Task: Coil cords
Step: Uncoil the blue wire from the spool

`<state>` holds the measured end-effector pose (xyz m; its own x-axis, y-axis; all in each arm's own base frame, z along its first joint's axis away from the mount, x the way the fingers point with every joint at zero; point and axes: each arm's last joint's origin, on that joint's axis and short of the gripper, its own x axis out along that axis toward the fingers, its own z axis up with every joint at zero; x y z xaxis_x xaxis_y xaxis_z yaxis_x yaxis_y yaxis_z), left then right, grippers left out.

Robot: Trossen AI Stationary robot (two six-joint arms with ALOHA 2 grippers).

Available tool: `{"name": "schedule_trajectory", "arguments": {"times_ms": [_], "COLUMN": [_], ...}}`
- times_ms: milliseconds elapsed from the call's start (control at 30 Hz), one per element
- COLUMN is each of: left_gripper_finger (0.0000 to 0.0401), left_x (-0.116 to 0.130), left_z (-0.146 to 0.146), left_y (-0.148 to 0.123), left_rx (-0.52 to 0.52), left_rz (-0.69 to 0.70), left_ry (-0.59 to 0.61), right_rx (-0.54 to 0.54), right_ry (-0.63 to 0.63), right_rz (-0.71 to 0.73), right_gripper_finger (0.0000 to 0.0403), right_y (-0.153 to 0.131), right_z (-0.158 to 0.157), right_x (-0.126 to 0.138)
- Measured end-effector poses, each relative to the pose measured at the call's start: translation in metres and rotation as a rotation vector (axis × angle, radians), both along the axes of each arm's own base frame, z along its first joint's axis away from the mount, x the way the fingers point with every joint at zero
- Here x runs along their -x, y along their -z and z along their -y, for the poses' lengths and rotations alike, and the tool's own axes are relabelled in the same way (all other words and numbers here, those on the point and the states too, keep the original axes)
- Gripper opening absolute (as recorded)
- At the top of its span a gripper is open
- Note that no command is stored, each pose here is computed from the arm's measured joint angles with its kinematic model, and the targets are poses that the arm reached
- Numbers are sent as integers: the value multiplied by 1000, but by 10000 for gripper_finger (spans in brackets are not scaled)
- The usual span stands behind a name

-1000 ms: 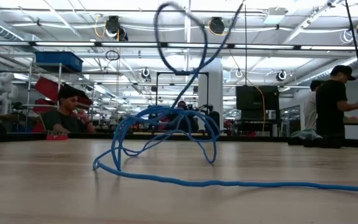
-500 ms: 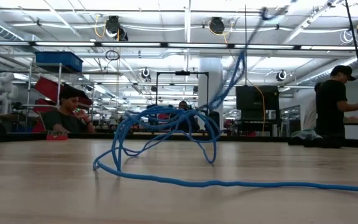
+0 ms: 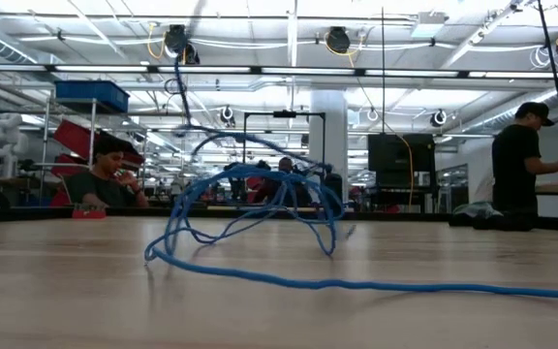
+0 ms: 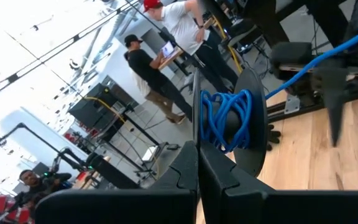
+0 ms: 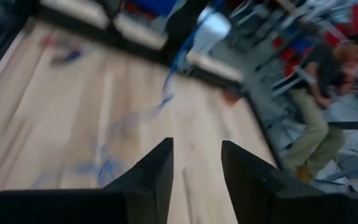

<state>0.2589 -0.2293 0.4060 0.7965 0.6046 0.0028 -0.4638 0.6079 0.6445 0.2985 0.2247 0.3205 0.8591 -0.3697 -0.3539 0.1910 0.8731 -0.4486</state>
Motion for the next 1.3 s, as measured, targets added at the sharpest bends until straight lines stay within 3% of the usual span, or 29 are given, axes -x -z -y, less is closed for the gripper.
{"name": "schedule_trajectory", "arguments": {"times_ms": [200,500,767,1067,1300], "left_gripper_finger": [0,0,0,0,0], "left_x": [-1,-2,-3,-4,-4], "left_z": [-1,-2,-1,0,0], "left_y": [0,0,0,0,0], "left_rx": [21,20,25,23,19], "left_rz": [16,15,19,18,14], "left_ry": [13,12,56,97,109], "right_rx": [-28,95,92,11,14], "right_ry": [-10,-65,-62,-122,-129], "right_rz": [108,158,200,257,273], "right_gripper_finger": [128,162,163,151,121], "right_y": [-11,0,-4,-9,-12], "right_z": [8,15,16,22,20], "right_x": [-24,-62,-65,-72,-72]}}
